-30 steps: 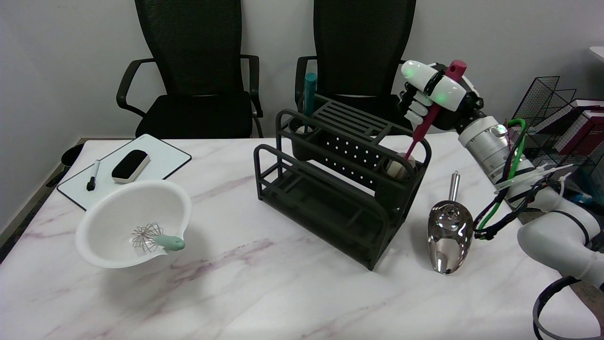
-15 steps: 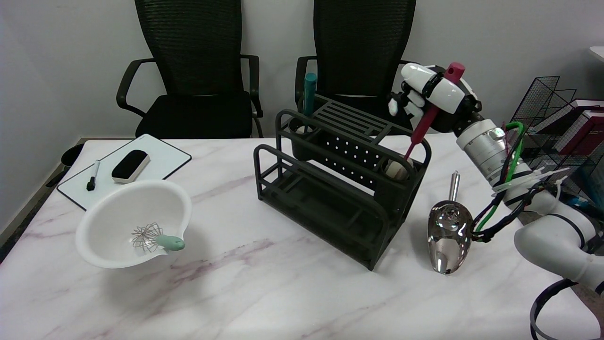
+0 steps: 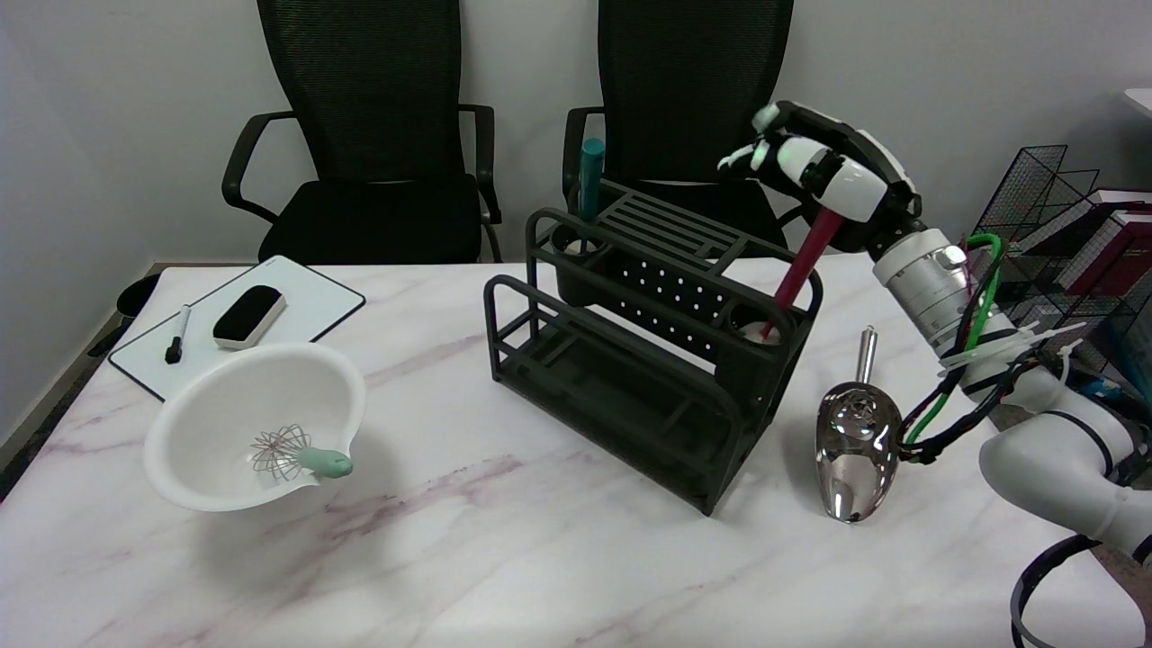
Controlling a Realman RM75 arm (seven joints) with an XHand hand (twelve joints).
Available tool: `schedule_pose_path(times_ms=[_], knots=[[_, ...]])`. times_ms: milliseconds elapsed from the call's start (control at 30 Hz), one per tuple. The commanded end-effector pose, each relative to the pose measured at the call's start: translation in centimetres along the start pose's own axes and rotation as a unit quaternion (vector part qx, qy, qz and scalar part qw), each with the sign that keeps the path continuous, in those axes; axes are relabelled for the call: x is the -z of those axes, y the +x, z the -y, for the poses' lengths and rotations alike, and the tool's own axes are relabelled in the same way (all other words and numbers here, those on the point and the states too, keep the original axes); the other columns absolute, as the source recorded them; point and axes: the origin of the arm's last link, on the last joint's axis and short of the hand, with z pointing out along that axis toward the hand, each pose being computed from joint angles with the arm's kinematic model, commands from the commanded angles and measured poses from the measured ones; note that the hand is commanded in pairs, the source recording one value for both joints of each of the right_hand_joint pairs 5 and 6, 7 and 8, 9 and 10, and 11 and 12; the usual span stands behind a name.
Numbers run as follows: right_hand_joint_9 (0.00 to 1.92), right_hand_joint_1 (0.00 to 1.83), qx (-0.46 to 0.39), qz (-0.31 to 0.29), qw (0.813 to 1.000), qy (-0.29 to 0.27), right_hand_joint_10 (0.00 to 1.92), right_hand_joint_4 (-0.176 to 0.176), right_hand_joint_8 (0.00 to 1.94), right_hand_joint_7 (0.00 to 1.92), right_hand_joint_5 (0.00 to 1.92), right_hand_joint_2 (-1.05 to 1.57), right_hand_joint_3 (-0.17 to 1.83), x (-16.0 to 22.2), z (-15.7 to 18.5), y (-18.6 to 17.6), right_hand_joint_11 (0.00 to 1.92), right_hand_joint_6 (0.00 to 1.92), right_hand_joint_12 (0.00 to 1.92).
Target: Place the pink sponge bottle brush into the kitchen storage rack.
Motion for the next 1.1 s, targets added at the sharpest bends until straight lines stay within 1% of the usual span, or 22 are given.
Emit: schedule_pose_path(times_ms=[33,200,367,467,567,667,800,900,1000,1100], knots=[[0.77,1.12,0.007,0.004,0.999,0.041,0.77,0.0,0.99,0.99,0.57,0.75,1.24,0.7,0.3,0.6,0.73,0.57,0.73],[0.75,1.12,0.013,-0.001,0.996,0.093,0.75,0.0,0.97,0.97,0.57,0.74,1.23,1.7,1.8,1.7,0.74,0.57,0.74],[0.79,1.11,0.033,-0.02,0.988,0.152,0.79,0.0,0.99,0.99,0.59,0.75,1.23,4.0,4.2,3.0,0.74,0.59,0.74],[0.82,1.1,0.045,-0.039,0.983,0.173,0.82,0.0,1.03,1.03,0.62,0.76,1.21,5.8,4.8,4.1,0.75,0.62,0.75],[0.88,1.09,0.049,-0.062,0.983,0.165,0.88,0.0,1.08,1.08,0.65,0.76,1.2,7.3,4.3,5.1,0.76,0.65,0.76],[0.92,1.07,0.031,-0.094,0.983,0.158,0.92,0.0,1.12,1.12,0.7,0.75,1.22,8.6,3.3,6.2,0.78,0.7,0.78],[0.94,1.05,0.032,-0.143,0.975,0.165,0.94,0.0,1.14,1.14,0.75,0.73,1.27,10.7,2.2,8.2,0.79,0.75,0.79],[0.96,1.05,0.046,-0.18,0.969,0.16,0.96,0.0,1.17,1.17,0.76,0.74,1.24,12.5,1.3,10.1,0.79,0.76,0.79],[1.0,1.04,0.073,-0.202,0.965,0.147,1.0,0.0,1.2,1.2,0.78,0.75,1.19,14.2,0.6,11.8,0.78,0.78,0.78],[1.12,1.03,0.08,-0.22,0.964,0.123,1.12,0.0,1.24,1.24,0.82,0.76,1.16,15.6,-0.9,12.6,0.79,0.82,0.79]])
